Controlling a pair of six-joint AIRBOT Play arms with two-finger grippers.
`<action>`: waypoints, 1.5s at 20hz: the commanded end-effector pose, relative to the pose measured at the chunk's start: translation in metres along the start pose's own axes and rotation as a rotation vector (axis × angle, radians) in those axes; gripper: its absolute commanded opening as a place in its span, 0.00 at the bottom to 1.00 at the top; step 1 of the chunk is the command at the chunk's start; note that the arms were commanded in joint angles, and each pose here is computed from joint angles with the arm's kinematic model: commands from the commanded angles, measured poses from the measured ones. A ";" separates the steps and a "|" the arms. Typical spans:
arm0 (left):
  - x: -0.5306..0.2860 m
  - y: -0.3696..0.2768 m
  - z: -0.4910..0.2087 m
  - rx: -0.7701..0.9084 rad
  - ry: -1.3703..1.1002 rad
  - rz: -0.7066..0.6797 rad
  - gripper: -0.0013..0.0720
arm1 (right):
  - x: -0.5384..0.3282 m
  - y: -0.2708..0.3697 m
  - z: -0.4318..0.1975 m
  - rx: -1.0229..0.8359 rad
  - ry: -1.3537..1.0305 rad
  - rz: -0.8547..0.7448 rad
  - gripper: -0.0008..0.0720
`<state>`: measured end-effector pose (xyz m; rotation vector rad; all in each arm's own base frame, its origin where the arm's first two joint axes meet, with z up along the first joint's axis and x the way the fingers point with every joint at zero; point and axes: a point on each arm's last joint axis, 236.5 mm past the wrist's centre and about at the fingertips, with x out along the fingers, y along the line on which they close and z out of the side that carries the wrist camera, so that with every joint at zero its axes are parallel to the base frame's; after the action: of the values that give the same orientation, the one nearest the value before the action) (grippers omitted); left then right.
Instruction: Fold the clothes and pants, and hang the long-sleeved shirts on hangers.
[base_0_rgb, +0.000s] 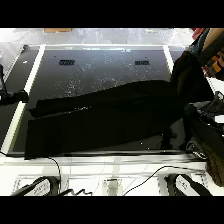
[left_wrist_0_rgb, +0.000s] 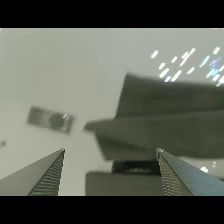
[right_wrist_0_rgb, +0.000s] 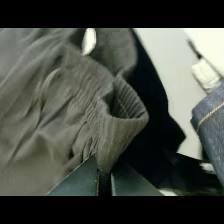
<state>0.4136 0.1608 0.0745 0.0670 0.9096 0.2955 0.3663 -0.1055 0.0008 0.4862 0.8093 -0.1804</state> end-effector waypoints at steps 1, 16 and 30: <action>-0.001 0.011 -0.030 0.020 0.123 0.029 0.89 | -0.056 -0.009 -0.032 -0.137 0.142 -0.114 0.04; 0.112 -0.053 -0.051 -0.332 0.186 -0.188 0.89 | -0.134 -0.063 -0.109 -0.202 0.483 -0.386 0.04; 0.172 -0.062 -0.043 -0.555 0.087 -0.156 0.42 | -0.120 -0.050 -0.091 -0.178 0.381 -0.334 0.04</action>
<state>0.4888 0.1483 -0.0856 -0.5164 0.8910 0.3915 0.2015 -0.1101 0.0152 0.2063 1.3004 -0.3353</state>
